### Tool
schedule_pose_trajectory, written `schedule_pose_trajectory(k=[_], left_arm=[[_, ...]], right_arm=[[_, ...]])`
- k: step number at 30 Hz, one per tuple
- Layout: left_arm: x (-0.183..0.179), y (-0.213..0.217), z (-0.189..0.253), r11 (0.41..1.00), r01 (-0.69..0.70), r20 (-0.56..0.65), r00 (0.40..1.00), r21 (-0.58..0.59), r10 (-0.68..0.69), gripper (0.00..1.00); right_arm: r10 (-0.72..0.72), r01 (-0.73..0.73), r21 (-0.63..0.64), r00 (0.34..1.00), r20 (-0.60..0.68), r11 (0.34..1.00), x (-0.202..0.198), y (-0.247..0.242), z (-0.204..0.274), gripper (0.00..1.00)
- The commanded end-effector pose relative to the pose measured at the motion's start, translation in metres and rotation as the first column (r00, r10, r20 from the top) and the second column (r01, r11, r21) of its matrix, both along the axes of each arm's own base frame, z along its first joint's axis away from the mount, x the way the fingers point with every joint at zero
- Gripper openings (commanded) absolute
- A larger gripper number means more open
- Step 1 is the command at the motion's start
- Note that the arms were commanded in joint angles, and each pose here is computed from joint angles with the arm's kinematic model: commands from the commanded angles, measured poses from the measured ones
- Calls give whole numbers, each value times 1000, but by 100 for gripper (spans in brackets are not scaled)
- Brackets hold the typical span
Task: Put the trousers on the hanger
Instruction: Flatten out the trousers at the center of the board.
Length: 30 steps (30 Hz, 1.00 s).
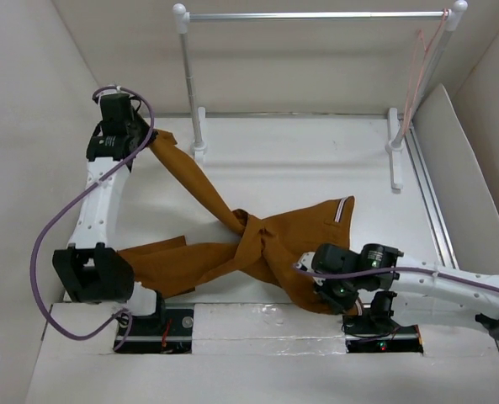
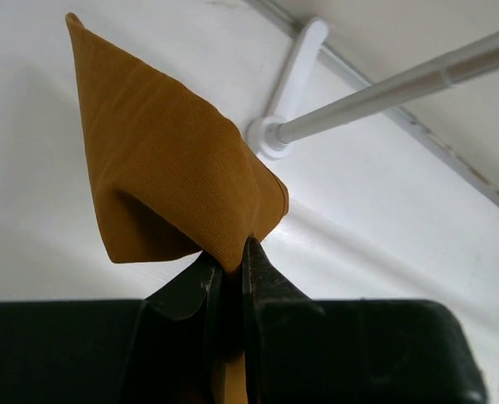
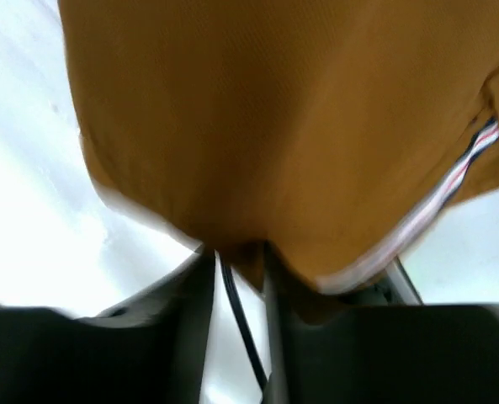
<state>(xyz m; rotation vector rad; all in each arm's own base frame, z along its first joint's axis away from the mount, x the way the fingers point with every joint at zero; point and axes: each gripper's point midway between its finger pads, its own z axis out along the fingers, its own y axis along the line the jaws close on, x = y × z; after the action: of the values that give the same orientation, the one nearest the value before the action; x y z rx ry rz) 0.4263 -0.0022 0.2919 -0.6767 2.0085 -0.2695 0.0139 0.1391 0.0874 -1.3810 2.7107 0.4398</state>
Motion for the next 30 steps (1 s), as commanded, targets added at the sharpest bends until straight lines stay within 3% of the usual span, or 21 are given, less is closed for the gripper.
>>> schedule_pose_trajectory(k=[1,2,3,5,8,10,11,12,13,14,16,18,21,22,24,26,28,29,30], left_arm=[[14,20,2,996,-57,0,998,66,57,0],[22,23,-16,995,-63,-45,997,81,67,0],[22,23,-17,995,-63,-46,997,82,67,0],[30,21,-49,996,-29,-126,991,89,40,0],[33,12,-79,997,40,-200,979,71,-25,11],[33,9,-79,995,66,-188,981,69,-52,35],[30,2,-72,993,90,-171,982,76,-76,47],[27,-3,-69,991,106,-165,982,81,-91,56],[22,-9,-66,989,133,-163,979,62,-122,56],[17,-13,-56,986,152,-140,980,72,-141,54],[8,-17,-56,985,154,-139,980,74,-143,53],[-7,-20,-56,987,155,-147,978,48,-147,57],[-37,-39,-63,974,223,-149,963,-33,-226,65],[-46,-49,-68,965,257,-151,953,-60,-263,65],[-75,-79,-71,919,380,-123,912,-107,-391,65],[-103,-128,-65,829,549,-86,826,-106,-558,65],[-131,-171,-71,735,670,-95,729,-100,-678,69],[-139,-181,-69,711,696,-92,705,-98,-703,69],[-146,-190,-75,685,721,-92,679,-106,-728,70]], right_arm=[[-51,51,-19,999,4,999,-3,-5,24,40],[-96,91,62,993,73,994,12,10,44,78],[-102,96,79,992,77,992,13,14,45,78],[-195,150,208,956,218,967,48,36,82,92],[-398,310,281,847,353,908,116,39,102,90],[-486,365,336,763,426,868,162,36,104,90],[-576,482,317,695,429,817,189,12,86,90],[-624,491,386,637,453,781,217,10,90,91],[-664,528,403,601,445,748,230,-2,83,92],[-747,625,414,506,431,662,253,-35,75,93],[-798,648,467,458,392,602,277,-55,61,97],[-853,707,484,367,372,516,301,-91,47,100],[-872,712,503,399,283,490,322,-95,31,100],[-858,681,529,457,234,507,325,-81,28,100],[-840,665,531,506,196,525,330,-71,16,100],[-806,650,530,581,115,544,326,-53,-4,100],[-816,674,534,575,55,511,324,-49,-20,96],[-819,677,538,572,44,502,323,-47,-24,80],[-837,687,555,546,33,469,329,-51,-23,57]])
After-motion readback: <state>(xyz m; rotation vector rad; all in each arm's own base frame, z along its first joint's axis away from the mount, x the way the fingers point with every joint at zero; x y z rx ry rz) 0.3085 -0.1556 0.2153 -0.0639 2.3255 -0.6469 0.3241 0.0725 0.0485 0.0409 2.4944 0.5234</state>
